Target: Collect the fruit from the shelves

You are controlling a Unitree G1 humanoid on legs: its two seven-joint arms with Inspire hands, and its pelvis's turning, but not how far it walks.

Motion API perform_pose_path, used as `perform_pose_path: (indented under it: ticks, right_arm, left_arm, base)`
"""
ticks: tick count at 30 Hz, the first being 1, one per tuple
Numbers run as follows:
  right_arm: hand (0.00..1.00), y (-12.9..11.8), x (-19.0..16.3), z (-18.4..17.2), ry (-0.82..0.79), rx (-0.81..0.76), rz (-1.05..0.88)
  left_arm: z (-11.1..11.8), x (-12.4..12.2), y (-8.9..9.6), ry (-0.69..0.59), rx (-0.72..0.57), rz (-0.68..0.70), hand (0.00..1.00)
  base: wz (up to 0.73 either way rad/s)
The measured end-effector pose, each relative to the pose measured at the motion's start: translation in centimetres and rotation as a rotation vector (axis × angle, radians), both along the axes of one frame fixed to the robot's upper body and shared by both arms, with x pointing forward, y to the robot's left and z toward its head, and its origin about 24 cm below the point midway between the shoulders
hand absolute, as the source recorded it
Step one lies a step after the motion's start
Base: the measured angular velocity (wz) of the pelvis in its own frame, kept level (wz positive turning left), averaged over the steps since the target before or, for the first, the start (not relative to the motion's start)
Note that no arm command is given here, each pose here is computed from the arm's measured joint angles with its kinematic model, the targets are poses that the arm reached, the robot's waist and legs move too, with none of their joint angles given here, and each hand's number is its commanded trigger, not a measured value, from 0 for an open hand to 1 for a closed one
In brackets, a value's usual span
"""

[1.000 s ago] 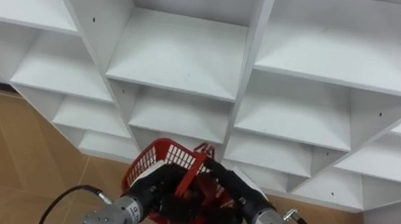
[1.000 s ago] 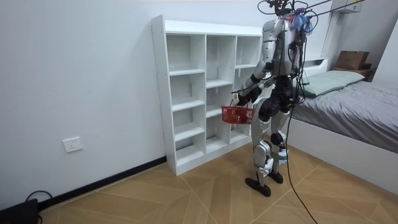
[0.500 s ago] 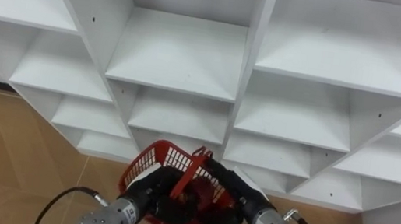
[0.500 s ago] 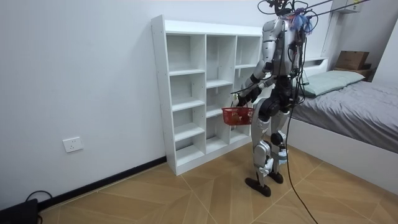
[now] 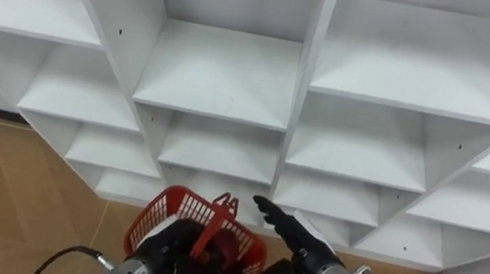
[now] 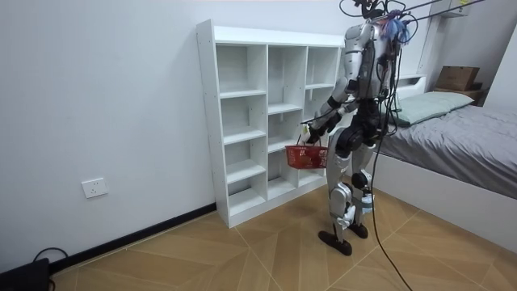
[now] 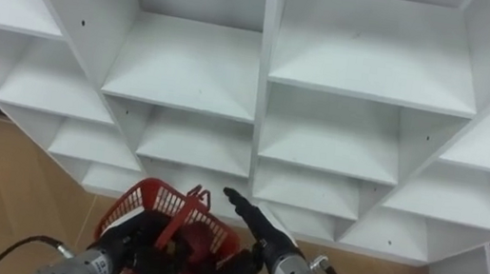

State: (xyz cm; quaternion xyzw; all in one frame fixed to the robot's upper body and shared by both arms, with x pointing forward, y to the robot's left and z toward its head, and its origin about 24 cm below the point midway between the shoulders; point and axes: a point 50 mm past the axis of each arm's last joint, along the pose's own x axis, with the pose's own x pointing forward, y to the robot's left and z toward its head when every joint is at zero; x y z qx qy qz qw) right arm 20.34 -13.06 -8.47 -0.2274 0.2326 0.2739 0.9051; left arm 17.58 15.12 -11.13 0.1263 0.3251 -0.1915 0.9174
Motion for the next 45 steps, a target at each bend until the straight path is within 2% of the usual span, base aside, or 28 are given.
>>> perform_pose_path:
  ticks: [13, 16, 22, 31, 45]
  right_arm:
    - [0.0, -1.0, -1.3, 0.3, -0.023, 0.01, -0.055]
    - [0.0, -1.3, -1.9, 0.4, -0.024, 0.047, -0.12]
    - [0.0, -2.5, -2.9, -0.1, -0.019, 0.022, -0.203]
    - [0.0, -5.4, -3.5, -0.1, -0.04, -0.019, -0.359]
    - [0.0, -9.8, -8.8, -3.4, 0.145, -0.124, -0.587]
  left_arm:
    - [-1.4, -2.6, 1.7, 0.075, 0.046, 0.094, 1.0]
    - [-1.6, -3.2, 2.4, 0.094, 0.057, 0.116, 1.0]
    - [-2.0, -4.2, 3.4, 0.123, 0.082, 0.161, 1.0]
    - [-1.9, -5.1, 5.7, 0.122, 0.135, 0.287, 1.0]
    - [-2.5, -7.0, 7.7, 0.162, 0.199, 0.439, 1.0]
  base:
    - [0.0]
    - [0.0]
    - [-0.02]
    - [-0.04]
    - [-0.04]
